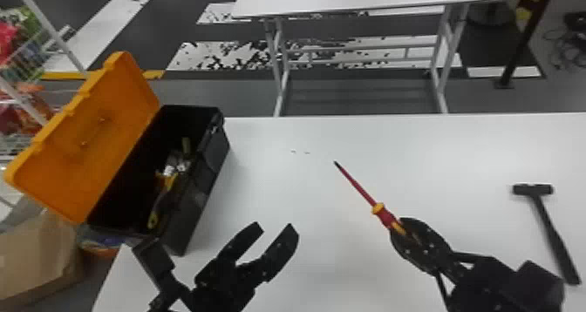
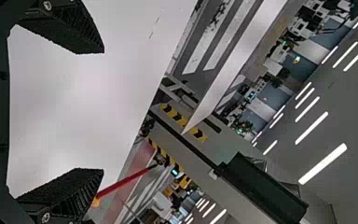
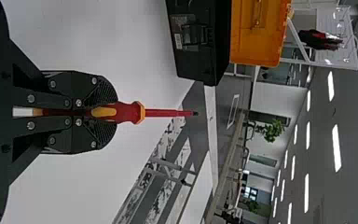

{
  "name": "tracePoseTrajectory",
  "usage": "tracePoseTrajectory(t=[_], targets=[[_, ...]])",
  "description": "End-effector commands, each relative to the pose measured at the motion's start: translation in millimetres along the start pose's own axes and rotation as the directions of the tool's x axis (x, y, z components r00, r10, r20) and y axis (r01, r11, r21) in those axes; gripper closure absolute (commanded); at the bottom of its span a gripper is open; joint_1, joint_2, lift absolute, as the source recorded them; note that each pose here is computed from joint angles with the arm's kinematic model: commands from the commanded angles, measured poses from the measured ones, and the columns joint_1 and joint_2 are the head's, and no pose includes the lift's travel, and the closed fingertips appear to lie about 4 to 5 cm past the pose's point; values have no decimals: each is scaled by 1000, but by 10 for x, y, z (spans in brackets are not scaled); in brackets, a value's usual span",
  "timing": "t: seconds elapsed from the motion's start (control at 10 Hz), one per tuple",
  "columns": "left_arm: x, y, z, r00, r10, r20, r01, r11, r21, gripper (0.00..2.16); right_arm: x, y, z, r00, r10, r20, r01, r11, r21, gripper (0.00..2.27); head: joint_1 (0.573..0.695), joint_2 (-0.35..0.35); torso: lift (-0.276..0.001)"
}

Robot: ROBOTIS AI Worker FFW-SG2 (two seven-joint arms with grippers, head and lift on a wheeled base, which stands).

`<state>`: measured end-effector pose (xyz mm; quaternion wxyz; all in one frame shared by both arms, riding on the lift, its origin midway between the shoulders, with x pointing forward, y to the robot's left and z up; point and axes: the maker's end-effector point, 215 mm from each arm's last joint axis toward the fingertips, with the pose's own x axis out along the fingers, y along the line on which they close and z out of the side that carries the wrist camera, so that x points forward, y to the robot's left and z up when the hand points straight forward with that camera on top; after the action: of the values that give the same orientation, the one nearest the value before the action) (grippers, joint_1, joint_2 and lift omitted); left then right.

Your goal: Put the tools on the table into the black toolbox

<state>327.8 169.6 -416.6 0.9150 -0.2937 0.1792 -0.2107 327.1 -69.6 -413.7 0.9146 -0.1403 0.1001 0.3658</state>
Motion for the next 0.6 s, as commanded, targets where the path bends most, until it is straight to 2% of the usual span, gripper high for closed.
tracePoseTrajectory(t=[0.0,0.2,0.5], targets=[[25,-186,-143,997,-51,-56,46,996,-80,90,74,159,70,1000,28,12,-28,1000,-2,2246,695,179,-75],[65,-376,-204,993,-93,-69,85,990,-110,97,155,313,136,998,56,22,-56,998,-4,2246,695,177,-75],[223,-572,-73,990,-134,-48,129,988,-90,103,292,589,177,994,108,12,-108,994,1,2246,695,184,-75]])
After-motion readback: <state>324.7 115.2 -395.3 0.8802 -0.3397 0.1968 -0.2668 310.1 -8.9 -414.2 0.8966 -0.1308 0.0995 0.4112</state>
